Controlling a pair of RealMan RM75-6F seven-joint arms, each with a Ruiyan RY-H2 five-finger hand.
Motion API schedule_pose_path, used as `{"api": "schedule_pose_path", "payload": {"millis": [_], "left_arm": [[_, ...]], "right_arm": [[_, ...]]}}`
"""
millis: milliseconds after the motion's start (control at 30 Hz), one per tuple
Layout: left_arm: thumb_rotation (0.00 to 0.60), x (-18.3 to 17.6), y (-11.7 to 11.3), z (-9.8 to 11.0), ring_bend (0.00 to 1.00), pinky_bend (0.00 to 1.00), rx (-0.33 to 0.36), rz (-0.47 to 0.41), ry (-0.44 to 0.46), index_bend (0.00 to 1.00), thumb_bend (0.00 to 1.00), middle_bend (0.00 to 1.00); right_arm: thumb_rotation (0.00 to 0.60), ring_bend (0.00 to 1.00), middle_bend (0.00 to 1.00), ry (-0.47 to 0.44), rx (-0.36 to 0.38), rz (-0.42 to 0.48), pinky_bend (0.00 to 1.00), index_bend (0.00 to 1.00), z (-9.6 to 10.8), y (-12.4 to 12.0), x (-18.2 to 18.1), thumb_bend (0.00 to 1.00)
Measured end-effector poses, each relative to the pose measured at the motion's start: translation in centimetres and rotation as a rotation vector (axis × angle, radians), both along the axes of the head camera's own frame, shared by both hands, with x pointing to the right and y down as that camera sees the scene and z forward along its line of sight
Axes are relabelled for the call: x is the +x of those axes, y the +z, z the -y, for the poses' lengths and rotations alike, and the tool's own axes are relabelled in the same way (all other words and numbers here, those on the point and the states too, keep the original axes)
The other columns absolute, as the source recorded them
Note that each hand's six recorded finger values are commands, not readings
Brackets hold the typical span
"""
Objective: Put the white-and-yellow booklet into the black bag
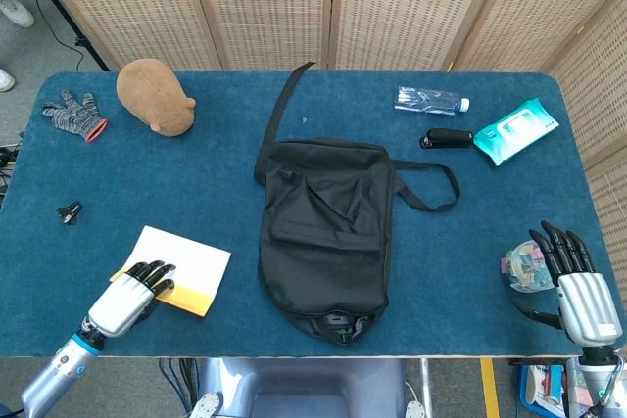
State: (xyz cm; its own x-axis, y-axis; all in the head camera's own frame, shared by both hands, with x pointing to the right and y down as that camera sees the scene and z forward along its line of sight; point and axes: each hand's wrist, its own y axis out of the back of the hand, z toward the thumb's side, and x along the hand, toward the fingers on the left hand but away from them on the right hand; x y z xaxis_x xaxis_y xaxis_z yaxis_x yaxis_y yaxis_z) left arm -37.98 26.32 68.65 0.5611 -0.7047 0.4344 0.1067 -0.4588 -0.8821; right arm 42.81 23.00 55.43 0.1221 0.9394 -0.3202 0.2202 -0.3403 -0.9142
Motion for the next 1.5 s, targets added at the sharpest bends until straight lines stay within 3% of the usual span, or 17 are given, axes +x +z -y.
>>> {"api": "schedule_pose_path", "payload": {"millis": [200,467,700,1000,1500], "left_arm": [[0.6,0.1,-0.5,0.8,0.48,0.61,0.051,-0.029,-0.017,0.8,0.59,0.52],[0.6,-0.1,-2.2,2.5,0.5,0.63,0.121,-0.117,-0.039,0.82,0.59,0.55],[0.6,-0.5,-4.1,5.1,0.5,0.63,0.189,-0.158,-0.05,0.82,0.59,0.55],[0.6,-0.1,-7.5,8.0,0.5,0.63,0.263,-0.213,-0.056,0.83,0.59,0.55],[0.6,-0.7,-11.4,11.0,0.5,0.63,0.353,-0.209,-0.049,0.83,0.59,0.55]], "right_arm": [[0.6,0.0,0.0,-0.005,-0.013,-0.004,0.0,0.0,-0.2,0.2,0.0,0.0],[0.6,0.0,0.0,-0.053,-0.068,0.024,0.0,0.0,0.1,0.9,-1.3,0.0],[0.6,0.0,0.0,-0.171,-0.193,0.115,0.0,0.0,2.1,1.0,-5.5,0.0],[0.6,0.0,0.0,-0.314,-0.376,0.155,0.0,0.0,3.3,2.2,-11.7,0.0],[0.6,0.0,0.0,-0.425,-0.468,0.175,0.0,0.0,3.1,4.9,-18.8,0.0]]}}
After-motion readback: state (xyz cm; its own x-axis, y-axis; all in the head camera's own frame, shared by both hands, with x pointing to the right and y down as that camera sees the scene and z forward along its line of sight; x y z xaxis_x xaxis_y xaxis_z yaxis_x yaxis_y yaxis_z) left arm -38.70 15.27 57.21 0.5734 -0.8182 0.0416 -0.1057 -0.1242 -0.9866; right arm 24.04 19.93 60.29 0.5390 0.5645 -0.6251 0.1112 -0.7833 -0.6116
